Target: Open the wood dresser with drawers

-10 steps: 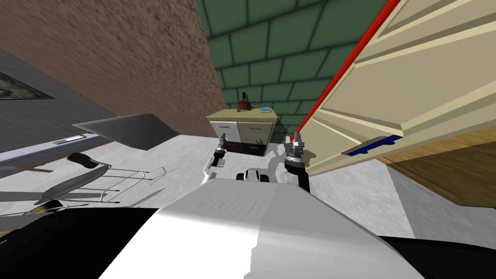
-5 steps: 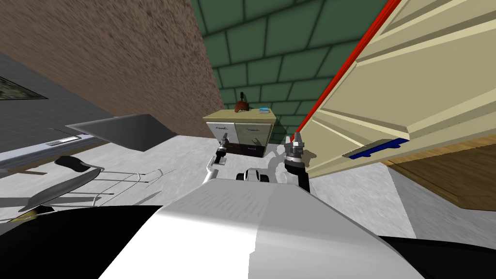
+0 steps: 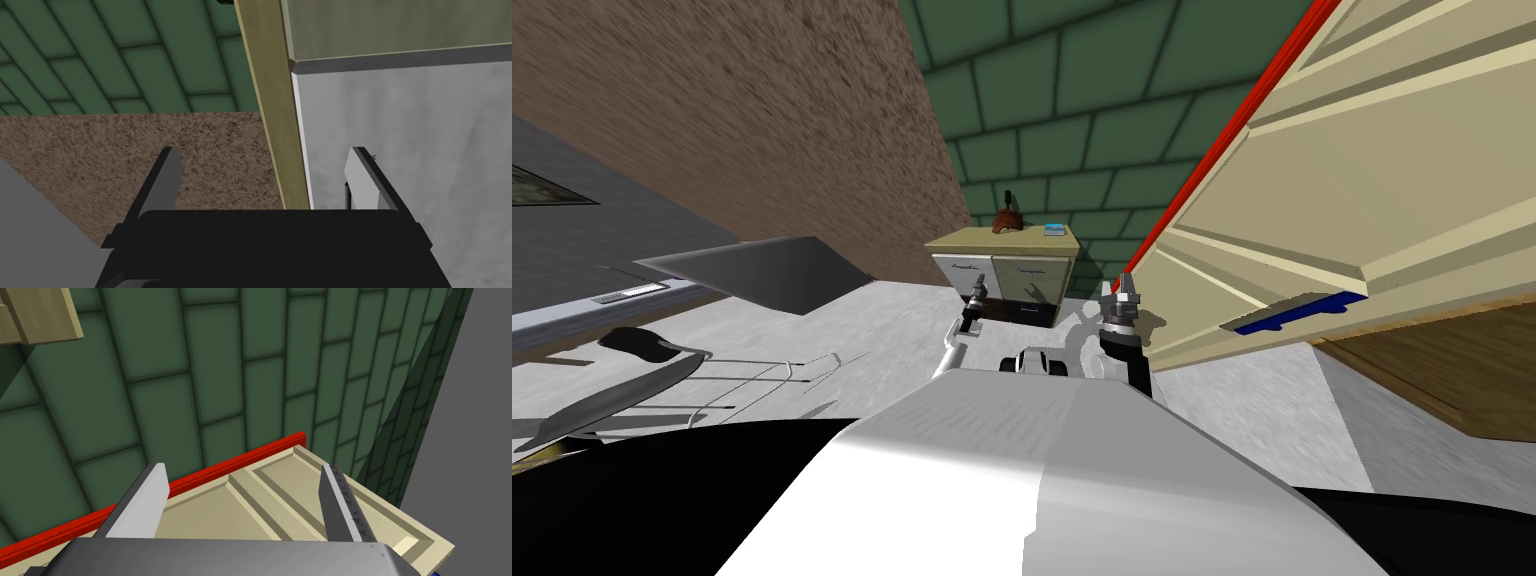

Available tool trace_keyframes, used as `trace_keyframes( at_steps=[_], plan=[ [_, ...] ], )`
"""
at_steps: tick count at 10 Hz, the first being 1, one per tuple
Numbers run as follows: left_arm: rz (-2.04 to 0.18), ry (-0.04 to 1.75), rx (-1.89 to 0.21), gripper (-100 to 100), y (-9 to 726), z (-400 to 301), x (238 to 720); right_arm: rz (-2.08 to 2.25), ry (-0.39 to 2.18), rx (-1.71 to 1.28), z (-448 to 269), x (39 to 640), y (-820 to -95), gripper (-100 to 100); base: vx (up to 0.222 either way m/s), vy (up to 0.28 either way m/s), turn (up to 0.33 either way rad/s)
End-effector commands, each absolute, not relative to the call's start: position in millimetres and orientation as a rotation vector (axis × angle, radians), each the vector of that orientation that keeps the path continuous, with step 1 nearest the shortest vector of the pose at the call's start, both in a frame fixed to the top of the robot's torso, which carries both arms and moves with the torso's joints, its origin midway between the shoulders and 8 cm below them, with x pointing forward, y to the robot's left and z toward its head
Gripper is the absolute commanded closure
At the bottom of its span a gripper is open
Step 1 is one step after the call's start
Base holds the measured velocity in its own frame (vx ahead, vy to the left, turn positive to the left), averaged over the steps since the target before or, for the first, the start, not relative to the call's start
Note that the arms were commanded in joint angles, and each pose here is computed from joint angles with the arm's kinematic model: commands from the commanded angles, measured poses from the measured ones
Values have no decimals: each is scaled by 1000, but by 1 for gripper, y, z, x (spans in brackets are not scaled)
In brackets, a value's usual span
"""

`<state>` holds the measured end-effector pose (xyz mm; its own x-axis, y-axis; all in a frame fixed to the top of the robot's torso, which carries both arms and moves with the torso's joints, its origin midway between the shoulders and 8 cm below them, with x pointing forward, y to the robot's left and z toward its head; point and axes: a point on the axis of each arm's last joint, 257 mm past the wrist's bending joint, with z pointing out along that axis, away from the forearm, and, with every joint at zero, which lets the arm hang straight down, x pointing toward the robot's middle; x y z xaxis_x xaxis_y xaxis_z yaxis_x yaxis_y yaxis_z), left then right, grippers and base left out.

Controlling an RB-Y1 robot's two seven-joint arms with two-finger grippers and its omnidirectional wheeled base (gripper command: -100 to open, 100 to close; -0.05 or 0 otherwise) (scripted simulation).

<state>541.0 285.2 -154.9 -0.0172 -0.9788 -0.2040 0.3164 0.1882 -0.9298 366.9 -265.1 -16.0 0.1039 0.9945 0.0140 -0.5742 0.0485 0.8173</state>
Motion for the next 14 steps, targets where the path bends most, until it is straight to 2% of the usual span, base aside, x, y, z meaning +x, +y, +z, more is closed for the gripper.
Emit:
trace_keyframes(
  at_steps=[1, 8, 14],
  plan=[
    [-1231, 1109, -830, -100, 283, -166, 552, 1351, 688, 784, -16, 367, -265, 0, 61, -30, -5],
    [-1262, 1138, -908, -100, 258, -192, 582, 1351, 687, 784, -16, 367, -265, 0, 68, -51, -6],
    [-1364, 1130, -1014, -100, 197, -211, 594, 1351, 687, 784, -16, 367, -265, 0, 54, -35, -4]
  ],
)
